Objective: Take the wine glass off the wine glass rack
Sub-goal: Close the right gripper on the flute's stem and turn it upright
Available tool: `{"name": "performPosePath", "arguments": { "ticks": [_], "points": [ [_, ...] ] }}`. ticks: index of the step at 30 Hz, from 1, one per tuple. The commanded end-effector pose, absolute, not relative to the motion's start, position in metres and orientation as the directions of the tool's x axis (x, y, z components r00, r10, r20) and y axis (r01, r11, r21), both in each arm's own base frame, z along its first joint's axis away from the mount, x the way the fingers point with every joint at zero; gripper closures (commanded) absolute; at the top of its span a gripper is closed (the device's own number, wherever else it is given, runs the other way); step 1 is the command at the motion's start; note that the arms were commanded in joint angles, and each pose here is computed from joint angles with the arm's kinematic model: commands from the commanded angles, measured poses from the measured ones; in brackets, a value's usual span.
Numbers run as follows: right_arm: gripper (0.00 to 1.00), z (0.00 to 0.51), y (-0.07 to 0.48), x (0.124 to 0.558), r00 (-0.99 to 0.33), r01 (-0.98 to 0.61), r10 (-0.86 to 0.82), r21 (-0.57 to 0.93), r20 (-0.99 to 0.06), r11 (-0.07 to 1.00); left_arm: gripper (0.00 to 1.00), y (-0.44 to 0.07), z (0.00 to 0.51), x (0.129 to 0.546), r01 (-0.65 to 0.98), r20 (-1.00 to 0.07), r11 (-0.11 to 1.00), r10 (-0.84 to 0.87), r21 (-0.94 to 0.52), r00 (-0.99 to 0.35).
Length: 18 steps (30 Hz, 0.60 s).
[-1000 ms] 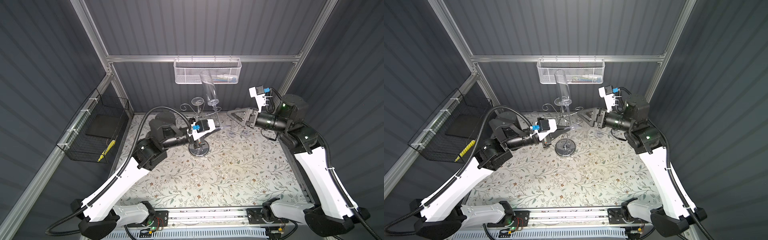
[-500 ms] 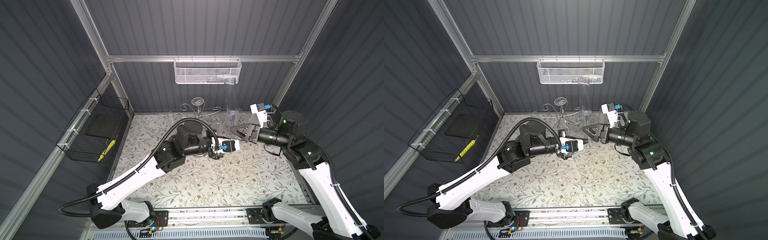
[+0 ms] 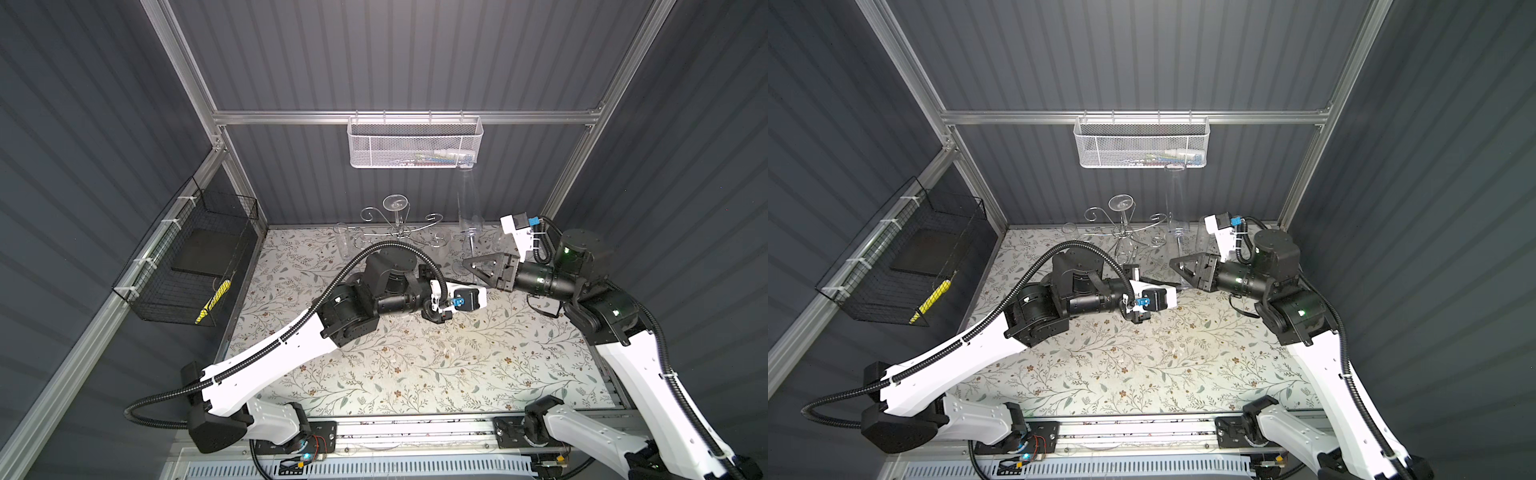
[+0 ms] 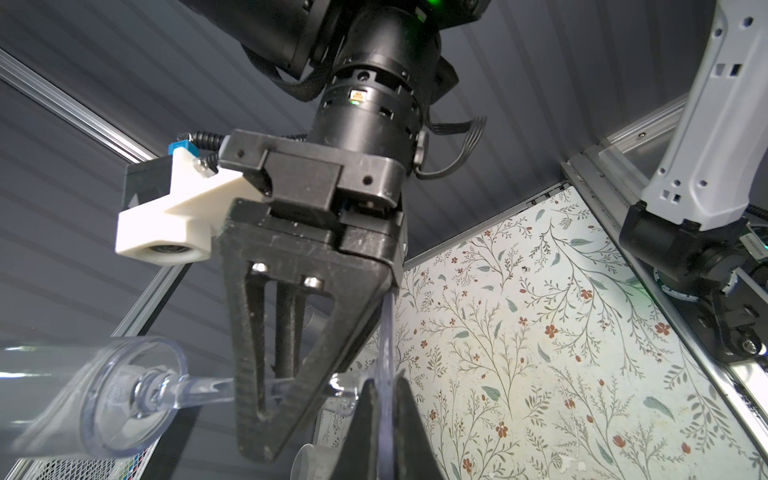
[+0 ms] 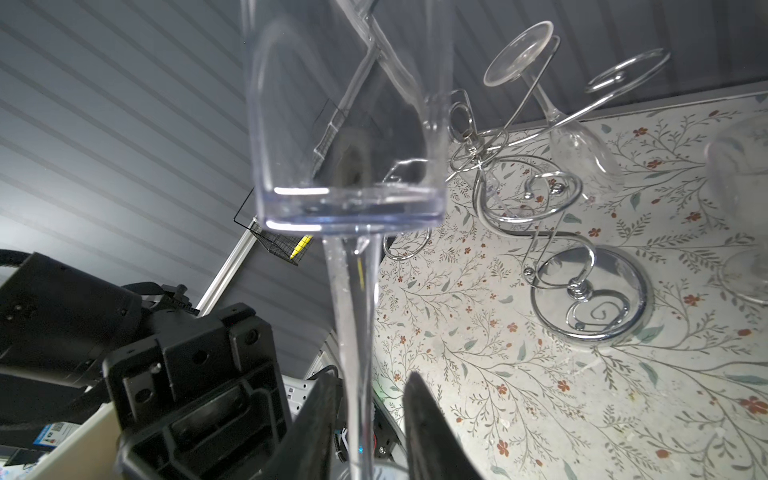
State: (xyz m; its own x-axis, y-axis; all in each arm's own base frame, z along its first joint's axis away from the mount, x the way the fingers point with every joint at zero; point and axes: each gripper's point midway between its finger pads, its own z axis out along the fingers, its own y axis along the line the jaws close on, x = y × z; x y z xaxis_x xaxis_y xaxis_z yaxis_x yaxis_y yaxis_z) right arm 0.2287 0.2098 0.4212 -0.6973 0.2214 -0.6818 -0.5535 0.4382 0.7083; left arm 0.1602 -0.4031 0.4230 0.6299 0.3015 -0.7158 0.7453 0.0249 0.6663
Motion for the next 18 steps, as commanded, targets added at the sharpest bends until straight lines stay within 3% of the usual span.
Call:
{"name": "performPosePath", "arguments": {
  "ticks": [1,9,12,15,18],
  "points": [
    [0.79,0.424,0.21,0.224,-0.684,-0.573,0.223,0.7,-0.695,0.427,1.0,-0.403,0.445,0.16,0.708,-0.694,0.062,0.273,0.704,0.666],
    [1.0,0.42,0.211,0.224,-0.699,-0.563,0.215,0.71,-0.682,0.424,0.97,-0.405,0.441,0.161,0.713,-0.698,0.062,0.28,0.698,0.659],
    [1.0,0.42,0.21,0.225,-0.687,-0.569,0.223,0.702,-0.692,0.428,0.82,-0.404,0.442,0.163,0.718,-0.709,0.085,0.275,0.69,0.649],
    [1.0,0.423,0.208,0.224,-0.659,-0.589,0.226,0.68,-0.717,0.437,0.57,-0.4,0.448,0.168,0.743,-0.751,0.152,0.266,0.652,0.604],
    [1.0,0.426,0.202,0.225,-0.598,-0.622,0.217,0.617,-0.772,0.481,0.34,-0.391,0.472,0.176,0.821,-0.871,0.293,0.195,0.491,0.451]
  ]
}}
